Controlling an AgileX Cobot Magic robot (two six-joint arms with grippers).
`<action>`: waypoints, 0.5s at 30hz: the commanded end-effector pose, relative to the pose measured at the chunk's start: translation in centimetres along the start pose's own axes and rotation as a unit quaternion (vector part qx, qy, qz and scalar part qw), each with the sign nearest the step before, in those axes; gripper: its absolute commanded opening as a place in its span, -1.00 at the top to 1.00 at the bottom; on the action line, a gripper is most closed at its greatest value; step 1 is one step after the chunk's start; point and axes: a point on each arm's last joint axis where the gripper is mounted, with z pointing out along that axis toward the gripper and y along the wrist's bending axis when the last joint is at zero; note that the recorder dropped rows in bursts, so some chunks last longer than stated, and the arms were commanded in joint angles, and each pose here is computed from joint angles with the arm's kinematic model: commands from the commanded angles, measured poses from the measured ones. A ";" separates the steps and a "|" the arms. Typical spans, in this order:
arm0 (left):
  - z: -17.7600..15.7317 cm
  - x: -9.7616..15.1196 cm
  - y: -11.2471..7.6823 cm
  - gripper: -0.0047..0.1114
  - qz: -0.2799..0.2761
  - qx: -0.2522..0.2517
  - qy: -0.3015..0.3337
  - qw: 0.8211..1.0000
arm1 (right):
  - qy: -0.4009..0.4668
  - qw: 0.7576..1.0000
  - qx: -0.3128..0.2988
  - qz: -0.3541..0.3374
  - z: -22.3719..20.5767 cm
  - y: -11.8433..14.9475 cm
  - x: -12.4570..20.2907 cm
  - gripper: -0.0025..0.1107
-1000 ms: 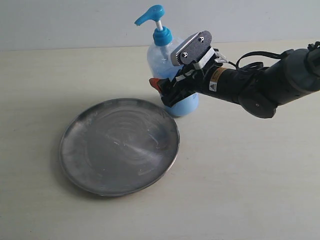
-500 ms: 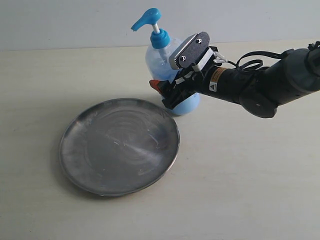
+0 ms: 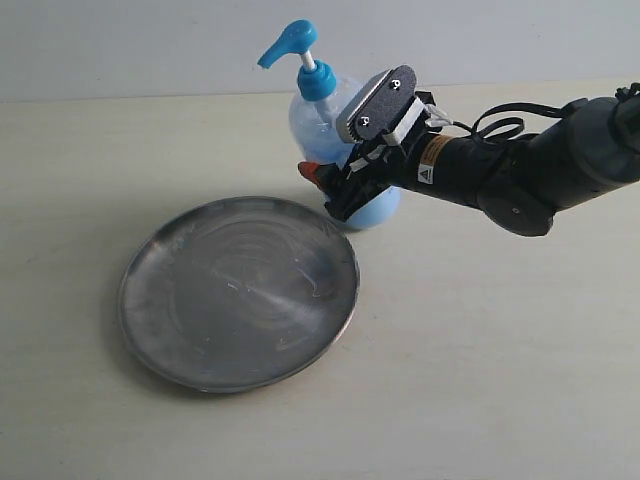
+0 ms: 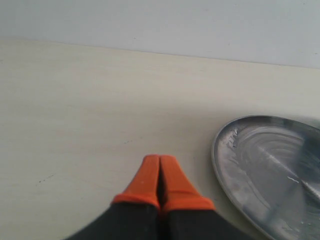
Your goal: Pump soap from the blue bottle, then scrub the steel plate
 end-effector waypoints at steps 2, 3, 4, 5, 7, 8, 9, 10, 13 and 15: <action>0.0 0.0 0.0 0.92 -0.002 0.004 -0.007 1.000 | -0.046 0.999 0.007 -0.016 -0.2 -0.4 -1.7 0.96; 0.0 0.0 0.0 0.92 -0.002 0.004 -0.007 1.000 | -0.048 0.999 0.007 -0.018 -0.1 -0.4 -1.7 0.96; 0.0 0.0 0.0 0.92 -0.002 0.004 -0.007 1.000 | -0.048 0.999 0.007 -0.020 -0.1 -0.4 -1.7 0.96; 0.0 0.0 0.0 0.92 -0.002 0.004 -0.007 1.000 | -0.050 0.999 0.007 -0.019 -0.1 -0.4 -1.7 0.96; 0.0 0.0 0.0 0.92 -0.002 0.004 -0.006 1.000 | -0.053 0.998 0.006 -0.023 -0.1 -0.3 -1.6 0.96; 0.0 0.0 0.0 0.92 -0.001 0.003 -0.004 1.000 | -0.053 0.998 0.007 -0.028 0.0 -0.3 -1.6 0.96; 0.0 0.0 0.0 0.92 0.000 0.002 -0.003 1.000 | -0.052 0.998 0.006 -0.028 0.0 -0.3 -1.5 0.96; 0.0 0.1 0.0 0.92 0.000 0.002 -0.002 1.000 | -0.053 0.998 0.006 -0.029 0.0 -0.3 -1.5 0.96; -0.3 -1.0 -0.1 0.92 0.000 0.003 -0.006 1.000 | -0.055 0.998 0.009 -0.028 0.0 -0.4 -1.6 0.96; -0.3 -1.8 -0.2 0.92 0.000 0.004 -0.004 1.000 | -0.056 0.998 0.009 -0.028 0.0 -0.4 -1.6 0.96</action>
